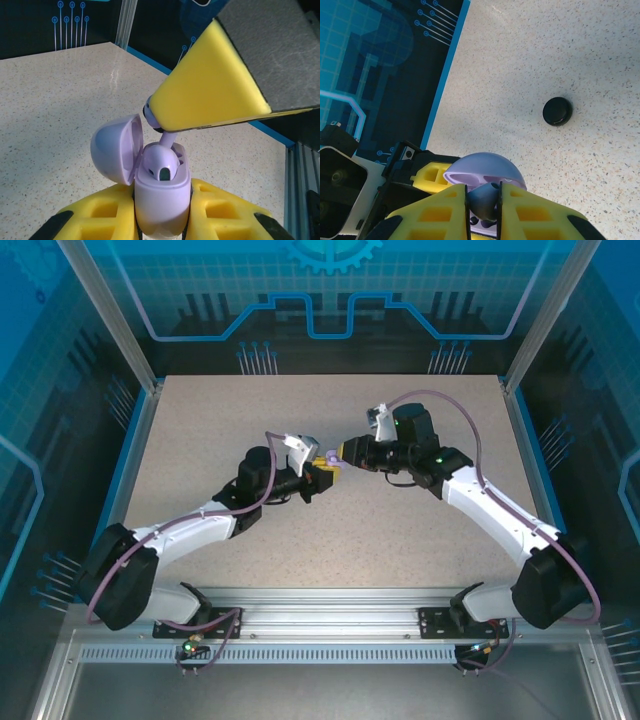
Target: Insert wireless bluetooth earbuds into charging case
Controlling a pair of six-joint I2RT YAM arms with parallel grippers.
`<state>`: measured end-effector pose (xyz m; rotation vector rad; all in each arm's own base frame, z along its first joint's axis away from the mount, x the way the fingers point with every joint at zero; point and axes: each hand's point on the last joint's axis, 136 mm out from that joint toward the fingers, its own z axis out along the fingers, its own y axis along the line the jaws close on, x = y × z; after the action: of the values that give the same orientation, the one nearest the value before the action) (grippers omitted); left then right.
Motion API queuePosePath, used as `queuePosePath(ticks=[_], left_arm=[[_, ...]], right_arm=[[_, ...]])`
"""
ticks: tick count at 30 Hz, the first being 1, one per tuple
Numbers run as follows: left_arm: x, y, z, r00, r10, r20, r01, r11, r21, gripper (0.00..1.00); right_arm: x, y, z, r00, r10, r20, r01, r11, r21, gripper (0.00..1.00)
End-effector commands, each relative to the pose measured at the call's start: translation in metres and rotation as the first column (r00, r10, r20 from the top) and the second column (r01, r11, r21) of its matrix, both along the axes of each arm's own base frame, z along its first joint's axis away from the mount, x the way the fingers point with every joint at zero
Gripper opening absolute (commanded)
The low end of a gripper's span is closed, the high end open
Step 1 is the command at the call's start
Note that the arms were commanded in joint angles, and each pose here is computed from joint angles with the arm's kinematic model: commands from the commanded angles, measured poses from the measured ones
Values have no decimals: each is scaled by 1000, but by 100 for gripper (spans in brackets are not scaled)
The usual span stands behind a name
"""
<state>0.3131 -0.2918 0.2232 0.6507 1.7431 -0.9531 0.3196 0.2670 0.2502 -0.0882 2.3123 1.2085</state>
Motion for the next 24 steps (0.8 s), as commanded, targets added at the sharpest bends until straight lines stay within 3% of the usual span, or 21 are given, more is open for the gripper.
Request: queuePosePath(ticks=[1,24], left_arm=[[-5,-5,26,996,-36,87,37,999,-11,1],[3,1,36,992,22,124,-21,1000,-9,1]], right_arm=[[-7,13,11,999,53,-9,-52,998,32,19],[-15,16,21,996,86,-9,-86,995,46,18]])
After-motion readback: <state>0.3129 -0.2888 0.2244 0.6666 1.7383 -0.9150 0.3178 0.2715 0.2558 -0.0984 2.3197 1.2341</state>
